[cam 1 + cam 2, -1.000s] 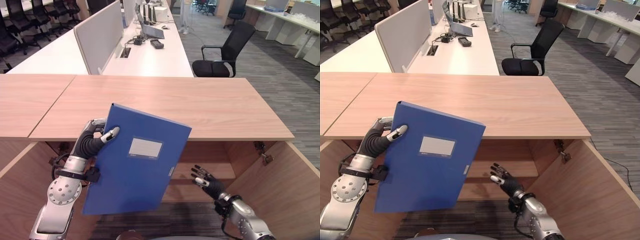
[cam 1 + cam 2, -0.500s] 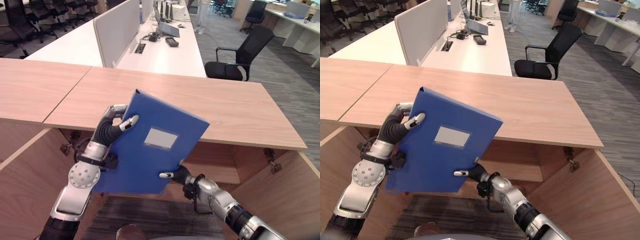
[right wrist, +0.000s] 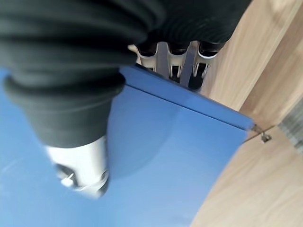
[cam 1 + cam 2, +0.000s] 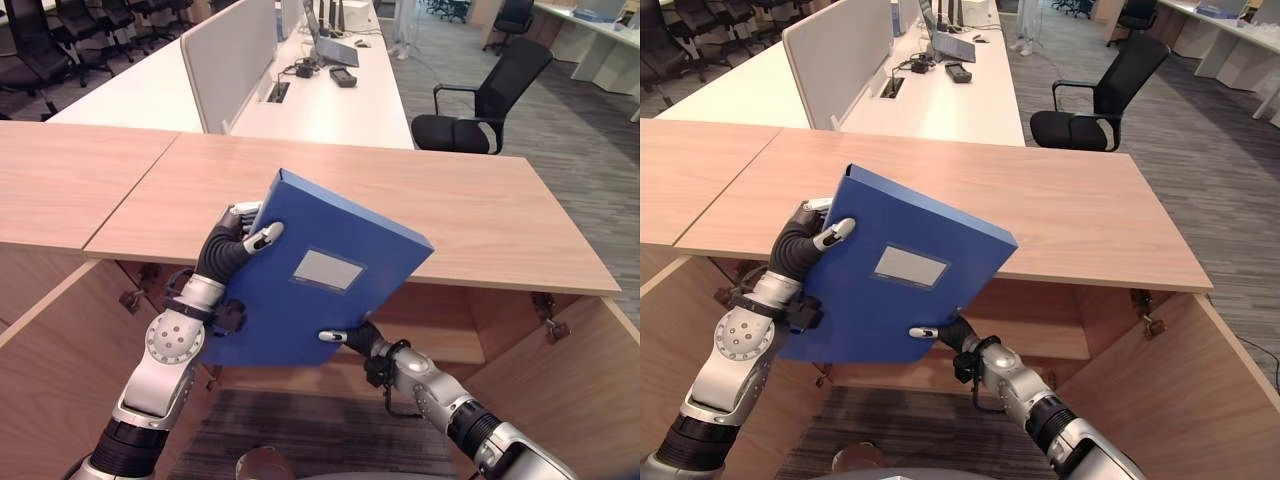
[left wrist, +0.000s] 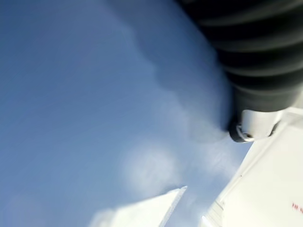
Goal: Put the empty folder in the office cabinet
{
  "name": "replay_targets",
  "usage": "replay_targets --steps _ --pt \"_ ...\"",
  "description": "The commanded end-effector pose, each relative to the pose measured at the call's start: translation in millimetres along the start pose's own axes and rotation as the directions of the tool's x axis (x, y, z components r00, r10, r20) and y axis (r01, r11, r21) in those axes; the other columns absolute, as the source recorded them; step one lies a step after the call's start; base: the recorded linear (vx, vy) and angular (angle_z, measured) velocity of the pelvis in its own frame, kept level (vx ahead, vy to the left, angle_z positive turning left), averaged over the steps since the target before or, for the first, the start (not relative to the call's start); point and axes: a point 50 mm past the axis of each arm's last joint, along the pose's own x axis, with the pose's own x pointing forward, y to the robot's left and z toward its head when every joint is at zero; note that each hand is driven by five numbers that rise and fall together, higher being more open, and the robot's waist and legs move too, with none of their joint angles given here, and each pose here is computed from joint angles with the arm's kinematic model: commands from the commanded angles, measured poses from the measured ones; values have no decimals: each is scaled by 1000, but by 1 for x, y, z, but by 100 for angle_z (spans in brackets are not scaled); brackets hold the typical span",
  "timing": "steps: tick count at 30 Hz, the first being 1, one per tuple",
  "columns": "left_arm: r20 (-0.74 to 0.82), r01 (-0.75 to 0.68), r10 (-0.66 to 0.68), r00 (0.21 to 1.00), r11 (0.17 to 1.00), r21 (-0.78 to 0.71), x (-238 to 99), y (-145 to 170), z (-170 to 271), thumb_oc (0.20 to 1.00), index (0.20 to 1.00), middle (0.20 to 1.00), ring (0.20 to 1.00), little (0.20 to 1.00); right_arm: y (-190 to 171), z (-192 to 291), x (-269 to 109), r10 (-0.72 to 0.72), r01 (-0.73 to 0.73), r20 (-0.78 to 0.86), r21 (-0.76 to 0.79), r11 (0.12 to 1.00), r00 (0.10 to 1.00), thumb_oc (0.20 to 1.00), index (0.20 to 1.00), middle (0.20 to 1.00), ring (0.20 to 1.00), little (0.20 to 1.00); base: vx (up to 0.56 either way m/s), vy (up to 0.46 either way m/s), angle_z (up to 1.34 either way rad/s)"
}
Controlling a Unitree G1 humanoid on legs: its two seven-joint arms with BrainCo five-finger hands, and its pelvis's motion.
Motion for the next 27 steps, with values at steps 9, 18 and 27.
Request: replay_targets --steps 9,18,27 --pt "65 298 -292 954 904 -306 6 -65 2 589 589 589 589 589 79 25 29 170 -305 288 526 794 942 200 200 200 200 200 0 0 0" --pt "-164 181 -241 957 933 -310 -24 -45 -36 1000 1000 1000 1000 1000 22 -5 5 -224 -91 273 798 596 936 200 200 200 200 200 2 7 -3" --pt "-325 77 -184 928 946 -314 -69 -23 -51 1000 1000 1000 1000 1000 -33 -64 -46 -539 217 65 870 443 840 200 200 200 200 200 19 21 -13"
